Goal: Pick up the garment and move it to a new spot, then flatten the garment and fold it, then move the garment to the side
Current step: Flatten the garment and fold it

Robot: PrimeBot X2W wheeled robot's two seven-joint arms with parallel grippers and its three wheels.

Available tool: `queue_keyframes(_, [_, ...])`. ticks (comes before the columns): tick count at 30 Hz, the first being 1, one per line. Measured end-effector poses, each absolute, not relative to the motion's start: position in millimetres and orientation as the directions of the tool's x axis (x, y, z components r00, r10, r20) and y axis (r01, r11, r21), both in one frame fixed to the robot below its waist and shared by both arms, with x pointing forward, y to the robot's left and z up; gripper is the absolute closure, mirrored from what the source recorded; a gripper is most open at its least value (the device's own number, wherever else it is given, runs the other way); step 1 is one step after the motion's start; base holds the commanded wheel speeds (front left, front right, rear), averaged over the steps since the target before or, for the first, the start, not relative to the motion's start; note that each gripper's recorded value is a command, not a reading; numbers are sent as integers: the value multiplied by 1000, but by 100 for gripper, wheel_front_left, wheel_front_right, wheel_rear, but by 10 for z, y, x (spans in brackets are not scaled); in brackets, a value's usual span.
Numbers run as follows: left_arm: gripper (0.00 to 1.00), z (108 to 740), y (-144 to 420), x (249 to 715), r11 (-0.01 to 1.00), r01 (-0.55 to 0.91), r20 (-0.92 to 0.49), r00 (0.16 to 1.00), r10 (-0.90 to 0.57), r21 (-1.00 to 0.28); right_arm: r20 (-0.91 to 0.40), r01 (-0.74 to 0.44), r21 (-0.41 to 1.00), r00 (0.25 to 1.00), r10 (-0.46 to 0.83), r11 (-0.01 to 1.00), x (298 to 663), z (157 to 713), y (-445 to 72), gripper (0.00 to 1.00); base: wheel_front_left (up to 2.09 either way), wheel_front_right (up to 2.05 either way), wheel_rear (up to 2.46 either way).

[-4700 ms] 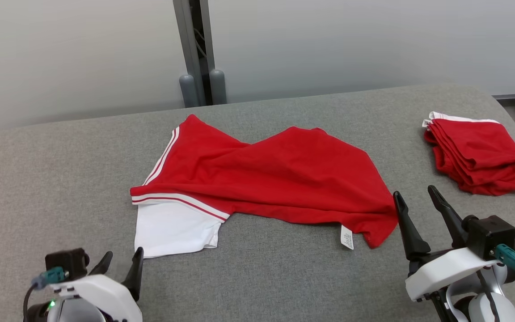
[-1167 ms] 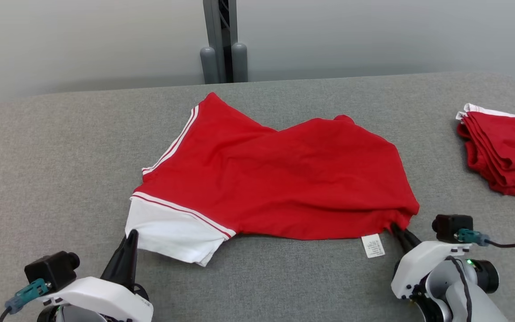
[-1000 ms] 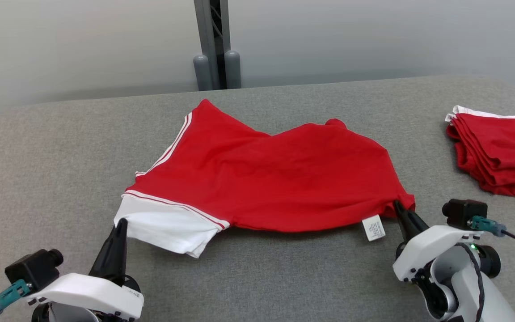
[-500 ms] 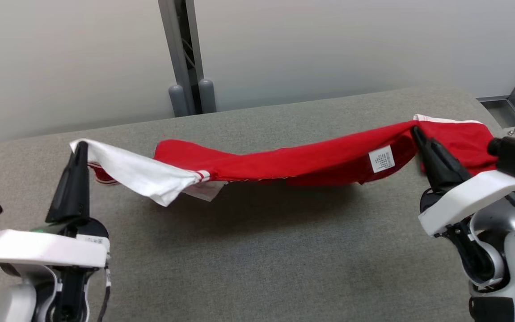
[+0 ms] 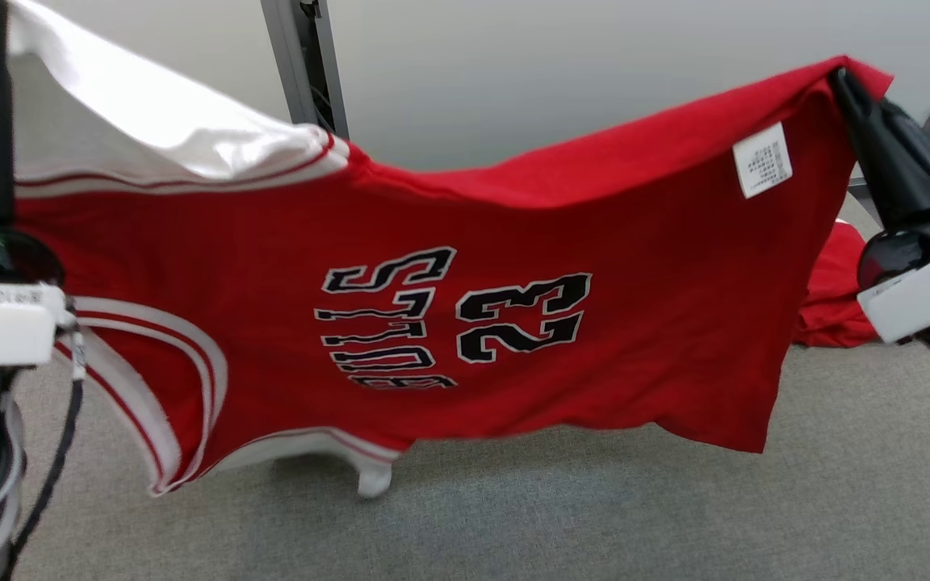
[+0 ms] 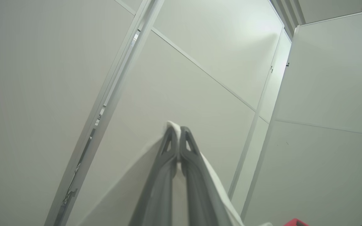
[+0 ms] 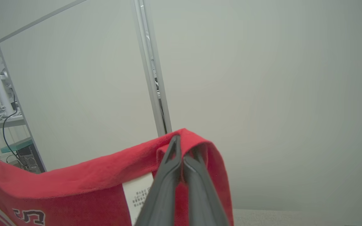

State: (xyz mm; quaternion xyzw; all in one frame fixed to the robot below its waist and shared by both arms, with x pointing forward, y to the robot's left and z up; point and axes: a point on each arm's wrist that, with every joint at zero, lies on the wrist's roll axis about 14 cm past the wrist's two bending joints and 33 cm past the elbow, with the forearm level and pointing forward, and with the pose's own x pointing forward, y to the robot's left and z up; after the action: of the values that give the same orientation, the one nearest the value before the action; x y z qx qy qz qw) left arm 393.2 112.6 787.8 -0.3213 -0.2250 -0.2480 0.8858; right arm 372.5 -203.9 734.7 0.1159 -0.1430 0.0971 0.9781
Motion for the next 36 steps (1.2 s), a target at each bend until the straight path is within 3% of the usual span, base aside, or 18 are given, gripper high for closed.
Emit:
queue_keyframes(4, [100,8204,1131,3962,694,607,595,739,-315,-387,329,-236,170,929,170,957,3783,7553,-2023,100,0,0,0])
queue_keyframes(8, [100,8252,1147,4242,729,575,555,767,-323,-371,315,-244,163,931,184,956,3992,7612,-1986,100,0,0,0])
queue_keyframes(18, [100,7975,1199,5459,849,402,377,887,-267,-344,188,-227,153,962,197,962,5133,7413,-1796,100,0,0,0])
queue_keyframes(29, [100,8177,1198,6358,921,292,478,867,-141,-258,248,-109,5,963,104,994,6199,7470,-1816,100,0,0,0])
queue_keyframes(36, [100,7412,1197,6840,935,266,413,898,-152,-235,133,-117,-3,984,117,993,6717,6583,-1684,100,0,0,0])
